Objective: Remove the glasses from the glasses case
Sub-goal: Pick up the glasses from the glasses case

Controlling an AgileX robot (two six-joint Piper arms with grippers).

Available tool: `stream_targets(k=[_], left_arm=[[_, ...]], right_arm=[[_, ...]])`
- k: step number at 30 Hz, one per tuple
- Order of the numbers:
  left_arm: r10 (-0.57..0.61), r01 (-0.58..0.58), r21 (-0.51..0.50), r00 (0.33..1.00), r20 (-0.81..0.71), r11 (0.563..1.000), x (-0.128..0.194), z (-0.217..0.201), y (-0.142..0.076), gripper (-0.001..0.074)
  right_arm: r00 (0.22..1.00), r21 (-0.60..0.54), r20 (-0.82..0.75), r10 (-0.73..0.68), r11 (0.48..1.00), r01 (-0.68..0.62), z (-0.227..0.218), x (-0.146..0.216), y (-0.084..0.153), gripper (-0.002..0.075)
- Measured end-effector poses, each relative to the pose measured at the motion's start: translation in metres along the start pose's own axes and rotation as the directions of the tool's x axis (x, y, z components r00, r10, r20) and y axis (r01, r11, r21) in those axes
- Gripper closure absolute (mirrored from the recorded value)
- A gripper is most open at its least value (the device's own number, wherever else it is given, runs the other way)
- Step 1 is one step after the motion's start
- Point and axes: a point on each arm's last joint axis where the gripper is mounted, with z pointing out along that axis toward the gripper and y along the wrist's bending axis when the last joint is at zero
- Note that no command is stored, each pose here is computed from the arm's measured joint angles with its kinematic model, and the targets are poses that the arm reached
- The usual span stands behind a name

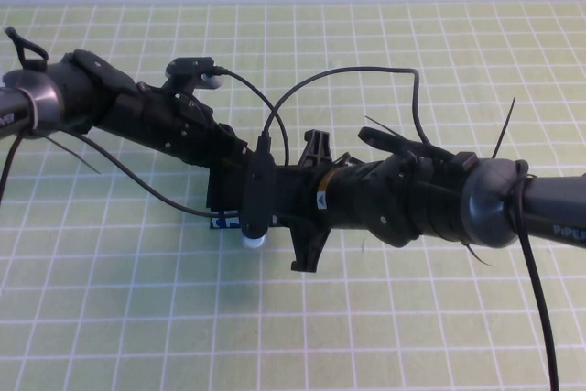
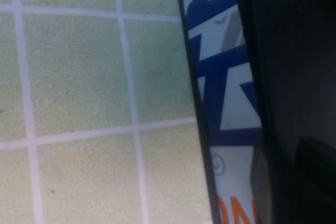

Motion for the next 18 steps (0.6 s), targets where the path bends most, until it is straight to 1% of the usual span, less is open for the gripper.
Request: stream_targets(k=[5, 9, 11, 14, 16, 18], left_arm=[[-0.003, 0.003, -0.002, 1.0, 0.005, 1.0, 0.0, 0.0, 0.0, 0.0739], [0.004, -0.004, 0.002, 1.0, 0.004, 1.0, -0.001, 0.0, 0.0, 0.0739], [0.019, -0.019, 0.019, 1.0, -0.005, 1.0, -0.002, -0.002, -0.001, 0.0739], [0.048, -0.049, 0.036, 0.999, 0.005, 0.998, -0.01, -0.018, -0.004, 0.0739], [0.064, -0.065, 0.024, 0.997, 0.038, 0.998, -0.018, -0.038, -0.007, 0.0739], [0.088, -0.089, 0.004, 0.993, 0.084, 0.996, -0.028, -0.067, -0.011, 0.0739]], right_arm=[[1.0, 0.006, 0.005, -0.006, 1.0, 0.006, -0.001, -0.001, -0.001, 0.0697], [1.0, 0.028, 0.025, -0.003, 1.0, 0.002, -0.012, -0.007, -0.007, 0.0711], [0.999, 0.039, 0.037, 0.002, 0.999, -0.003, -0.018, -0.01, -0.011, 0.0719], [0.999, 0.045, 0.044, 0.009, 0.999, -0.011, -0.021, -0.011, -0.012, 0.0725], [0.999, 0.045, 0.046, 0.019, 0.999, -0.021, -0.022, -0.012, -0.013, 0.0726], [0.998, 0.045, 0.048, 0.027, 0.999, -0.029, -0.022, -0.012, -0.013, 0.0727]])
